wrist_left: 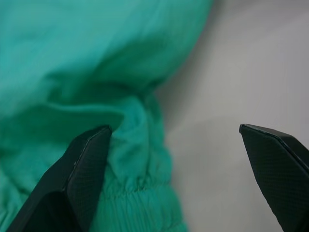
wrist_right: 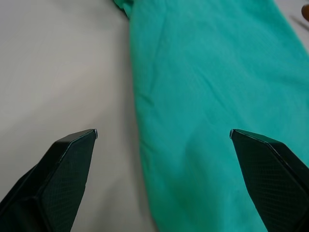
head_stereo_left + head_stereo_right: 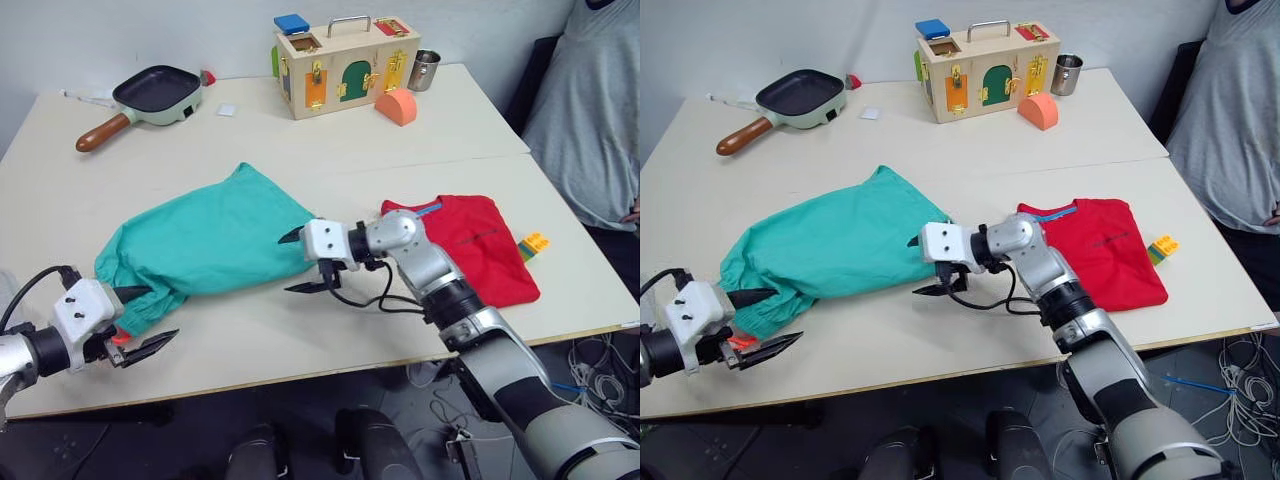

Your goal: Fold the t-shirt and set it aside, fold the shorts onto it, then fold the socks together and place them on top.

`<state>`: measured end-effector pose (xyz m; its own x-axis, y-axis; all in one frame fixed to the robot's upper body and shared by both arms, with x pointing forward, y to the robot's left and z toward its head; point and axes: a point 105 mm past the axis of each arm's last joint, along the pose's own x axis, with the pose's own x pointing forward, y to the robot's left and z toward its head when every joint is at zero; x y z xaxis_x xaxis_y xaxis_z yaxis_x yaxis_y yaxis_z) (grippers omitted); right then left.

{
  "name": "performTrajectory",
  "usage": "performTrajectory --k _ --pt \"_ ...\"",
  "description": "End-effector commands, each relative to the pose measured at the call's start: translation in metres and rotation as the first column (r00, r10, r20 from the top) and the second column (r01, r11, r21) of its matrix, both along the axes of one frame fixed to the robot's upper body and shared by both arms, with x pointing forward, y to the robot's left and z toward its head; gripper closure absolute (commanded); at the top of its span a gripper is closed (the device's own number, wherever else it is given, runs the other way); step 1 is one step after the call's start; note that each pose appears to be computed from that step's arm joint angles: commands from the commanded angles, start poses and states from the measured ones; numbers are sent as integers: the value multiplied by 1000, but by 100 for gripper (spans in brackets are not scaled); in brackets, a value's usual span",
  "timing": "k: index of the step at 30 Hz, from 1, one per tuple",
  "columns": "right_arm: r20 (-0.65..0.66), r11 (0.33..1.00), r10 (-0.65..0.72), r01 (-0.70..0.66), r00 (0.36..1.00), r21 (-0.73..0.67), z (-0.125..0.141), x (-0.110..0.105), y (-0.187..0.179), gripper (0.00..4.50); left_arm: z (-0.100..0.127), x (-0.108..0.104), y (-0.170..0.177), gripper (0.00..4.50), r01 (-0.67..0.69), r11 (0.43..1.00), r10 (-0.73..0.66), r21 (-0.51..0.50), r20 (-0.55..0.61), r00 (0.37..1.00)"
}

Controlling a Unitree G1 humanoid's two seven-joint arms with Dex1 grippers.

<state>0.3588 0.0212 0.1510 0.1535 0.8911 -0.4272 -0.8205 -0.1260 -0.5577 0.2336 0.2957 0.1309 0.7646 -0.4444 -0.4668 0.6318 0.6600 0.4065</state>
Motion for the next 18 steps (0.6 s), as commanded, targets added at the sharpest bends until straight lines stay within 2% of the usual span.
performTrajectory --k 1,6,10,11,14,18 --pt "97 998 -58 61 994 -25 2 15 3 0 3 6 24 3 -115 991 111 75 53 992" --pt "163 990 -118 128 980 -52 -3 30 3 0 -6 13 44 3 -194 976 189 96 58 980" --pt "155 985 -137 150 978 -80 -10 36 -5 87 -22 15 46 0 -191 978 192 81 4 981" --pt "143 985 -138 151 980 -86 -12 36 -8 127 -25 16 45 41 -186 980 187 73 -10 982" --pt "113 984 -129 141 985 -107 -16 35 -17 233 -33 17 43 124 -153 986 156 59 -53 986" --pt "46 992 -70 74 996 -98 -11 20 -23 371 -36 19 35 246 -70 997 72 33 -82 994"
